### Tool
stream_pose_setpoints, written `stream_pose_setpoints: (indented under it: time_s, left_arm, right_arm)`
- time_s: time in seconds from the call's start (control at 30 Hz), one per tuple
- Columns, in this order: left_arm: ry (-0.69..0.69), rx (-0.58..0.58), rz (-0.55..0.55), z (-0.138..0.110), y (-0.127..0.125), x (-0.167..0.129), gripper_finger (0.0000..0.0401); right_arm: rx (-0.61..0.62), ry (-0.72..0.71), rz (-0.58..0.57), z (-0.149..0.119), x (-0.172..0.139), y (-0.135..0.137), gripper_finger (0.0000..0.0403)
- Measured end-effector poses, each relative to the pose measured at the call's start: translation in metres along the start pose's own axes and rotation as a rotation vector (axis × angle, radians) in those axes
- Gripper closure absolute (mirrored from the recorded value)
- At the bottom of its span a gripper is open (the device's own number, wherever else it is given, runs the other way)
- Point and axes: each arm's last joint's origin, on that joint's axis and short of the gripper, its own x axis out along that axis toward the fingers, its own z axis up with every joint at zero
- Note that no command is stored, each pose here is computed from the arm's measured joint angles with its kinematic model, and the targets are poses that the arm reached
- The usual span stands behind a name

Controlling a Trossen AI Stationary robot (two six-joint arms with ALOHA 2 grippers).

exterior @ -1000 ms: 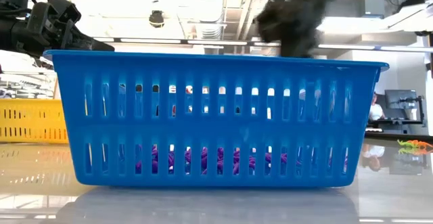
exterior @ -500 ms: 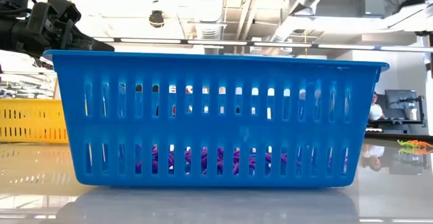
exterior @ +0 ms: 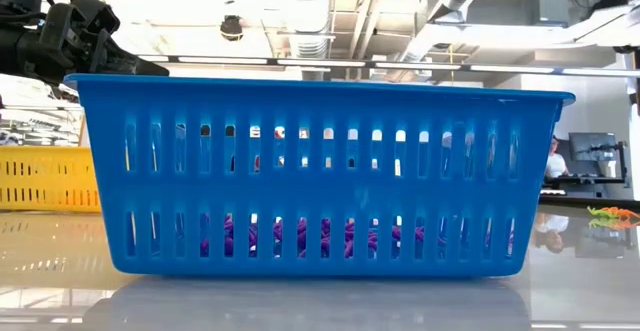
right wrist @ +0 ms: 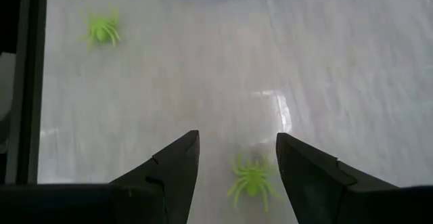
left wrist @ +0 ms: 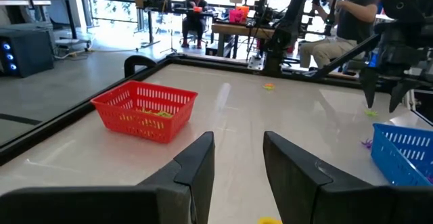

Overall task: Sort Halloween decoration
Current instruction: Put the green spider toy into the red basket

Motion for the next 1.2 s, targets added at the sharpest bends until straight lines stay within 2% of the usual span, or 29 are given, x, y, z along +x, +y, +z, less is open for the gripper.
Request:
stream_pose_setpoints:
  time_s: [0.3, 0.43, 0.6, 0.73, 0.87, 1.07, 1.2]
  left_arm:
    - [0.0, 0.0, 0.0, 0.0, 0.0, 0.0, 0.0285]
    - [0.0, 0.0, 0.0, 0.0, 0.0, 0.0, 0.0285]
    - [0.0, 0.0, 0.0, 0.0, 0.0, 0.0, 0.0285]
    - [0.0, 0.0, 0.0, 0.0, 0.0, 0.0, 0.0285]
    - [0.0, 0.0, 0.0, 0.0, 0.0, 0.0, 0.0285]
    - [0.0, 0.0, 0.0, 0.0, 0.0, 0.0, 0.0285]
    - [0.0, 0.0, 0.0, 0.0, 0.0, 0.0, 0.0285]
  right_arm:
    - [-0.047, 0.029, -0.026, -0.011, 0.004, 0.001, 0.0175]
    - [-0.082, 0.046, -0.076, -0.022, 0.014, 0.002, 0.0175]
    - [-0.062, 0.103, -0.128, -0.033, 0.03, 0.001, 0.0183]
    - [-0.03, 0.115, -0.137, -0.035, 0.034, 0.001, 0.0222]
    - [-0.003, 0.147, -0.133, -0.027, 0.031, -0.002, 0.0284]
    - [0.06, 0.178, -0.152, 0.001, 0.022, -0.02, 0.0367]
    - [0.158, 0.169, -0.178, 0.031, 0.018, -0.04, 0.0384]
